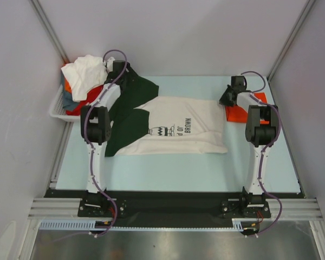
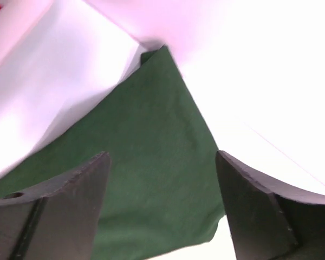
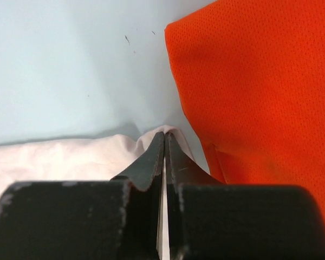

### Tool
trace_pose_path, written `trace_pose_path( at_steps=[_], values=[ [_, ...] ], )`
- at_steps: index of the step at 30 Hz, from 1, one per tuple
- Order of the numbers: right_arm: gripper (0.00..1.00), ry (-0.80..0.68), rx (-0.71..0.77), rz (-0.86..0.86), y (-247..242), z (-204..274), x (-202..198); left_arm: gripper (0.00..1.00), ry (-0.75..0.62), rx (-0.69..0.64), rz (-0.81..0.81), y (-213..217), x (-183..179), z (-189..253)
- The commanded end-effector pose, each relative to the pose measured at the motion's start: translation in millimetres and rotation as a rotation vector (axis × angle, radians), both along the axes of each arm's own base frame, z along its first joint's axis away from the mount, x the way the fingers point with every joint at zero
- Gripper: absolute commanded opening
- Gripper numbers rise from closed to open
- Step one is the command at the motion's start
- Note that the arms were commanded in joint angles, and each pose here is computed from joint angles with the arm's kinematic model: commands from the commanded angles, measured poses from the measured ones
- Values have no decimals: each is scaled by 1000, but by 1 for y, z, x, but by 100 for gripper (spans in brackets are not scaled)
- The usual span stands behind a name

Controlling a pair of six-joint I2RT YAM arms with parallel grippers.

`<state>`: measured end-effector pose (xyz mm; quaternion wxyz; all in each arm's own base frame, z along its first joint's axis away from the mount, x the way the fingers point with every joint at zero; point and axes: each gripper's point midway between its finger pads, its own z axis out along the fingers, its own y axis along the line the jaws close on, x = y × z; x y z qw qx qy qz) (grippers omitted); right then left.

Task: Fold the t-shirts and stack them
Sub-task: Fold the tshirt

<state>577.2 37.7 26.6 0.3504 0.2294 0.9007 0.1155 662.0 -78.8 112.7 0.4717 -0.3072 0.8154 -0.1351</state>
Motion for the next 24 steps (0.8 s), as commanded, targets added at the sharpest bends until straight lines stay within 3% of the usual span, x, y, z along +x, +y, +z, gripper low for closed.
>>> trace_pose_path(
  at_steps=[1, 6, 12, 24],
  values=[
    [0, -53, 83, 40, 14, 18, 3, 87, -93, 2, -22, -5, 22, 9],
    [0, -66, 125, 58, 19, 21, 3, 92, -134, -21, -69, -22, 37, 5],
    [0, -81, 166, 78, 26, 25, 2, 97, -131, 81, -113, -56, 34, 1],
    [0, -133, 257, 167, 49, 43, 1, 97, -81, 45, -154, -94, 27, -21]
  ],
)
